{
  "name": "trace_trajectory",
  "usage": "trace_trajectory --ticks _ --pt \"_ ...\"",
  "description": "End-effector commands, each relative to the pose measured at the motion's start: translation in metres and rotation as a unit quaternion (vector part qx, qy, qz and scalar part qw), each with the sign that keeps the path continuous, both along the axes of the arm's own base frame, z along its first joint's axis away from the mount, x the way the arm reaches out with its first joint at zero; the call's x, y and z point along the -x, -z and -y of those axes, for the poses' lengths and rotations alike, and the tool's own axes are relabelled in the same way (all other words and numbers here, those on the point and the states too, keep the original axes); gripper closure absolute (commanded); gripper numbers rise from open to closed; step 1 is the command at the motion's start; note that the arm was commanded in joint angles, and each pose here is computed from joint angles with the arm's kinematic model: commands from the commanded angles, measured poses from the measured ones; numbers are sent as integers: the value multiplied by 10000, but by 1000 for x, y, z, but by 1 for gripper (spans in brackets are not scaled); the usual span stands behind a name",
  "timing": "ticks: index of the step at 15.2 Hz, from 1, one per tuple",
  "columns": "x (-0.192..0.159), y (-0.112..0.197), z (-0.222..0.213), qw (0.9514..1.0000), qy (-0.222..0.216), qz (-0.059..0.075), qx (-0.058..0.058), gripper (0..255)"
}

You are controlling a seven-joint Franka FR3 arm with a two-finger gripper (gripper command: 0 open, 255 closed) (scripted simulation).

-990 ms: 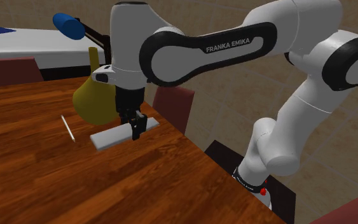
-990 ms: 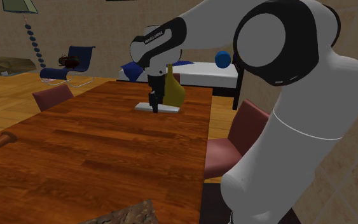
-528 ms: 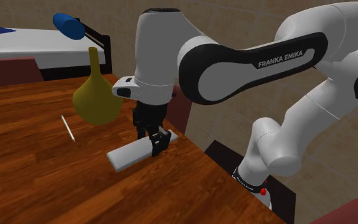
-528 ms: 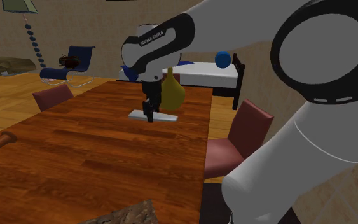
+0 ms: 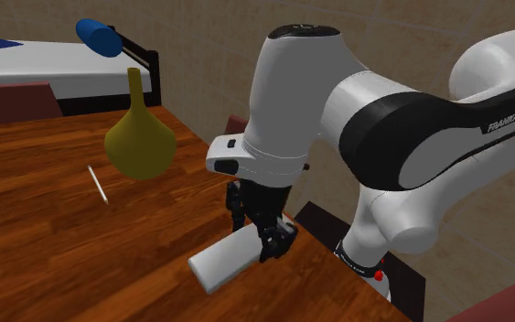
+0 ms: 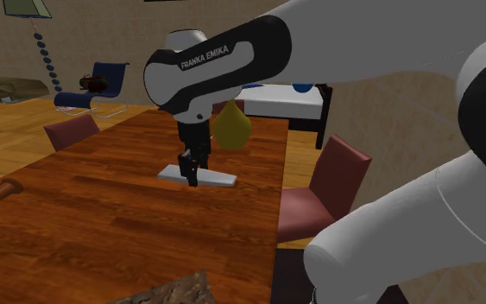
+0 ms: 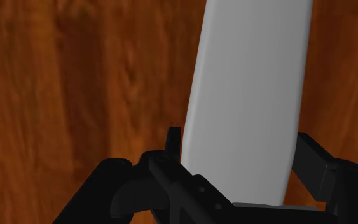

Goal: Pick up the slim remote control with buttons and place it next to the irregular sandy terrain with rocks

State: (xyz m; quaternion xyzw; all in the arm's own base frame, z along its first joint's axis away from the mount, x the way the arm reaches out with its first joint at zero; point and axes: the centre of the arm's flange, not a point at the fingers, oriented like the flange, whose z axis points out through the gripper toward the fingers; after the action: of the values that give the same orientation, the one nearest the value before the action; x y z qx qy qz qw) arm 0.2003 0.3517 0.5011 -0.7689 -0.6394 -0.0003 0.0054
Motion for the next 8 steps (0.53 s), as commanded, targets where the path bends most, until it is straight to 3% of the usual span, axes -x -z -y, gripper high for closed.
trace_trajectory --ticks 1,3,8 --pt "26 -1 -1 10000 5 0 -2 255" --pt "46 -1 -2 10000 5 0 -2 255" --pt "46 25 -2 10000 5 0 -2 255"
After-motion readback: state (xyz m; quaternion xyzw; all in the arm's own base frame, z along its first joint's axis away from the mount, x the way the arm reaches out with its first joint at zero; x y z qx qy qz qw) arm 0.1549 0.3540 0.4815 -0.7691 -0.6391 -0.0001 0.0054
